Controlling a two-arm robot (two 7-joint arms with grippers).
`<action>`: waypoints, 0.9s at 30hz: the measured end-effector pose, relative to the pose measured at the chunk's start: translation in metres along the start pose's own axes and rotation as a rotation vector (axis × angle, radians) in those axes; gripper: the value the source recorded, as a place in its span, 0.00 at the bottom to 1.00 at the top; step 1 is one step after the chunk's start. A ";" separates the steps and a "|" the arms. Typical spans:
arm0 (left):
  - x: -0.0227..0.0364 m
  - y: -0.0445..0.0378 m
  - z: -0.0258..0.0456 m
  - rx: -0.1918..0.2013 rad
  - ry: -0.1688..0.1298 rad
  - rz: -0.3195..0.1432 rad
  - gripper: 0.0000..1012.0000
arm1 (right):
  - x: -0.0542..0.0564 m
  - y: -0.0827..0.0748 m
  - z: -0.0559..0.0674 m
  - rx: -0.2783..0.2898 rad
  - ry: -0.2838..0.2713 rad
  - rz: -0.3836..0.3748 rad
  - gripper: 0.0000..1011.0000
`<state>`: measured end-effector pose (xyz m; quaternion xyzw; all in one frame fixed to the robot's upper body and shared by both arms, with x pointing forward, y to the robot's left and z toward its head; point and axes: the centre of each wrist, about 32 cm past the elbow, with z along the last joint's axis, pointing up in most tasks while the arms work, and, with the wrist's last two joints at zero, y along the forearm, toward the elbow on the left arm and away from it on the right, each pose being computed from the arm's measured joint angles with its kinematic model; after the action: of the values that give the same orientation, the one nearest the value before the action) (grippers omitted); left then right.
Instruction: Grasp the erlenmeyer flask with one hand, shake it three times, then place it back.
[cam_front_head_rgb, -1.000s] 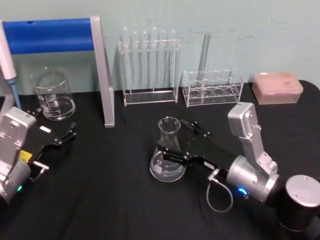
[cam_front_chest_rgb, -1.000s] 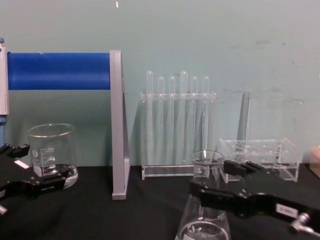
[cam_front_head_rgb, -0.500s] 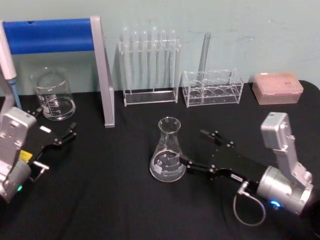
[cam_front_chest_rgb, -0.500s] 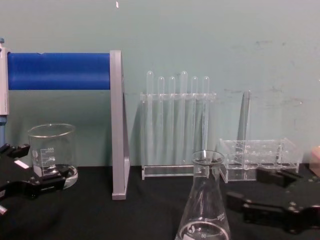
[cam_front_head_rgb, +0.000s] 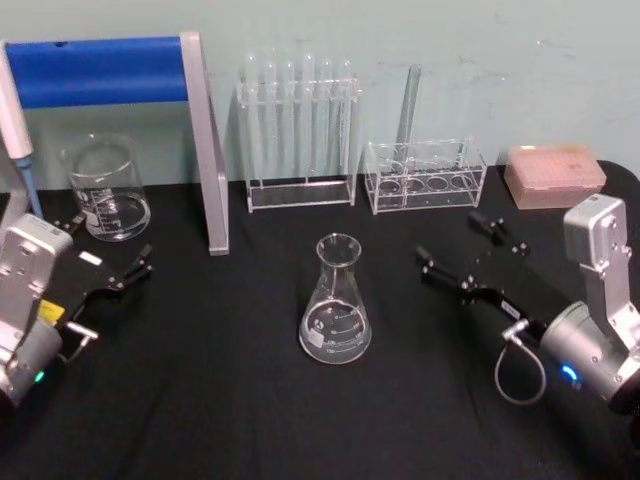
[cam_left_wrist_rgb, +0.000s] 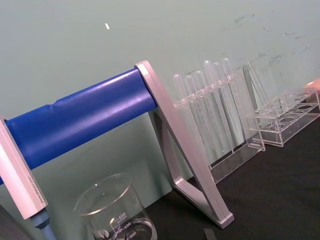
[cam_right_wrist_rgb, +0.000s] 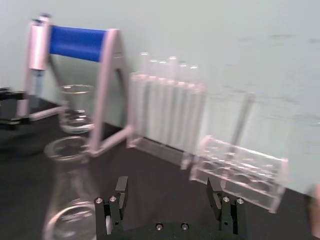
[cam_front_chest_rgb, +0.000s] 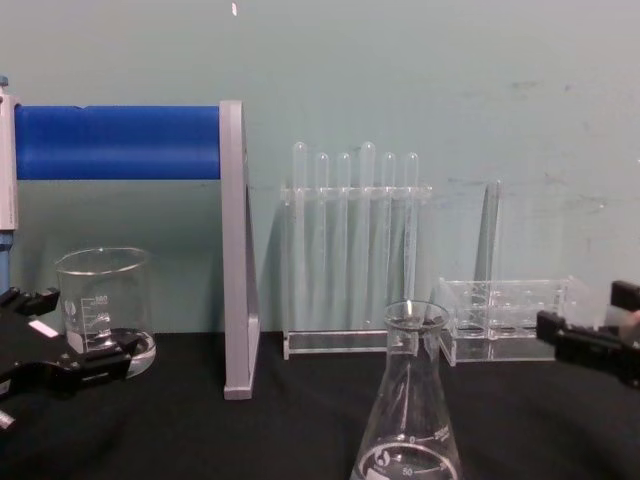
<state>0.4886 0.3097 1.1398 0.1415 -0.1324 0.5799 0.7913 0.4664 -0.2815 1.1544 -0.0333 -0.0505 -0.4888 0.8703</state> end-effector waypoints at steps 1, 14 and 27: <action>0.0000 0.0000 0.0000 0.000 0.000 0.000 0.99 | 0.000 0.002 -0.001 0.000 -0.003 -0.018 0.99; 0.0000 0.0000 0.0000 0.000 0.000 0.000 0.99 | -0.006 0.031 -0.017 -0.041 -0.172 -0.215 0.99; 0.0000 0.0000 0.0000 0.000 0.000 0.000 0.99 | -0.009 0.034 -0.026 -0.060 -0.262 -0.240 0.99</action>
<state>0.4886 0.3097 1.1398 0.1415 -0.1325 0.5799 0.7913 0.4921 -0.2592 1.1277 -0.1163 -0.1525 -0.5819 0.7903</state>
